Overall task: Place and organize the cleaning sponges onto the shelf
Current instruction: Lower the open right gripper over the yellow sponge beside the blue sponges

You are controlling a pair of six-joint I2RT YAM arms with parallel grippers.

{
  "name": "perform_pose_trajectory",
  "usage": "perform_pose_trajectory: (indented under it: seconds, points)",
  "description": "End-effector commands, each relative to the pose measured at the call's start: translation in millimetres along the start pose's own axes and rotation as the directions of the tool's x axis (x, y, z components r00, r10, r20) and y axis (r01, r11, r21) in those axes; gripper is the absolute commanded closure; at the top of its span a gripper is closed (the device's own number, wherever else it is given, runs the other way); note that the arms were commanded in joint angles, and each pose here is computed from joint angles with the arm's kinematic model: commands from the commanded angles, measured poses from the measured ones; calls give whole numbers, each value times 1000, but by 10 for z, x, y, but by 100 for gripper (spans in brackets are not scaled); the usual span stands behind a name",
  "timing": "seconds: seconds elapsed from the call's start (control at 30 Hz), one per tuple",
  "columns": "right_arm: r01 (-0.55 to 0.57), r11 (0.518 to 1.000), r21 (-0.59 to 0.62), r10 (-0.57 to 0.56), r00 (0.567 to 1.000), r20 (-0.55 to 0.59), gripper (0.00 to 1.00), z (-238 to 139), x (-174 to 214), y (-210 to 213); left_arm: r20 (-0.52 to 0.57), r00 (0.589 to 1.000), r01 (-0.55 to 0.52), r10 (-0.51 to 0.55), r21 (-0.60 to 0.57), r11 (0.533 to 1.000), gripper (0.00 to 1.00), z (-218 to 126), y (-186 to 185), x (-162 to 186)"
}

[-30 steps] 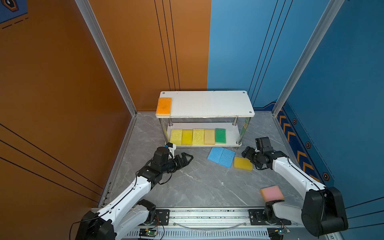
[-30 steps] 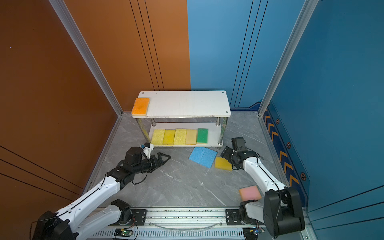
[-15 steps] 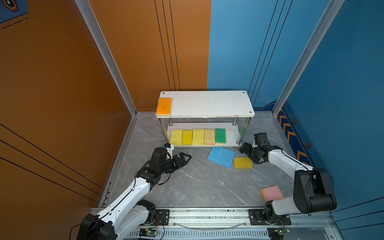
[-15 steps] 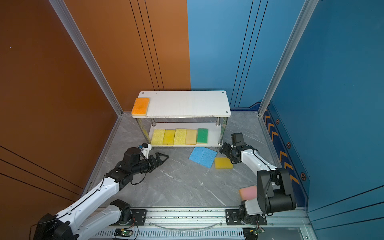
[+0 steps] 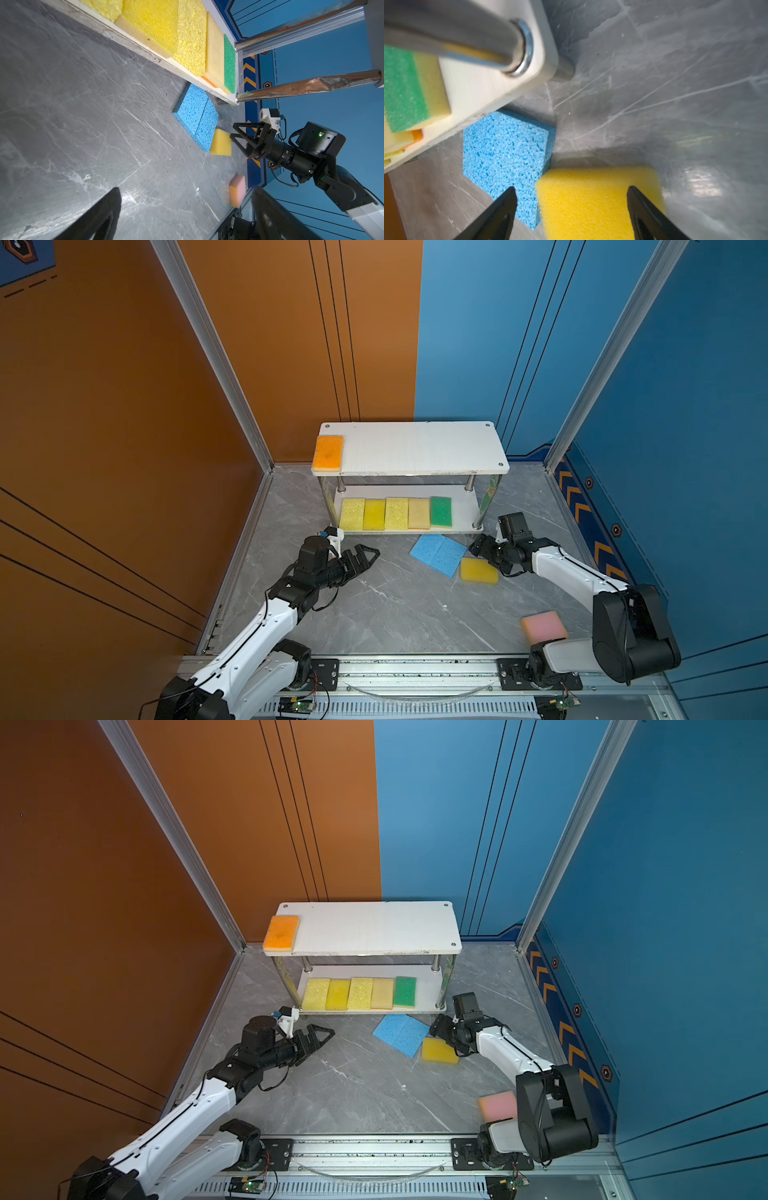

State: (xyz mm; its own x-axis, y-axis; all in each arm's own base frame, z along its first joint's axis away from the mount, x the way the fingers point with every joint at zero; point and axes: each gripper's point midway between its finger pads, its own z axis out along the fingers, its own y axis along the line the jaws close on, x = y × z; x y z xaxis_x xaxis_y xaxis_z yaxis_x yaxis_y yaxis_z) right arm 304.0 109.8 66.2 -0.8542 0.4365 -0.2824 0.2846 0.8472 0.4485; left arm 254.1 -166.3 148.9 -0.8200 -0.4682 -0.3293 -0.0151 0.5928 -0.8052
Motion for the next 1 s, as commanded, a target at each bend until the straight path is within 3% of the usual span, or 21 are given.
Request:
perform_pose_trajectory:
  seconds: [0.0, 0.17, 0.27, 0.43, 0.6, 0.97]
  points:
    - [-5, 1000, 9, 6, 997, -74, 16, -42, 371, 45, -15, 1000, 13, -13, 8, 1000, 2, -21, 39, 58]
    - [71, 995, -64, -78, 991, -112, 15, -216, 856, 439, -3, 1000, 27, -27, 10, 1000, 2, -22, 91, 81]
    - [99, 992, -78, -106, 990, -89, 15, -373, 887, 517, -11, 999, 34, -34, 11, 999, 2, 16, 109, 93]
    - [128, 991, -26, -128, 992, -14, 15, -498, 510, 403, -26, 999, 24, -24, 11, 1000, 2, 65, 73, 108]
    - [134, 991, -21, -133, 990, 48, 15, -390, 28, 381, -27, 999, 23, -23, 9, 1000, 2, 91, 79, 136]
    - [155, 988, 0, -155, 988, 10, 15, 33, -320, 186, -24, 999, 29, -29, 9, 1000, 2, 75, 103, 133]
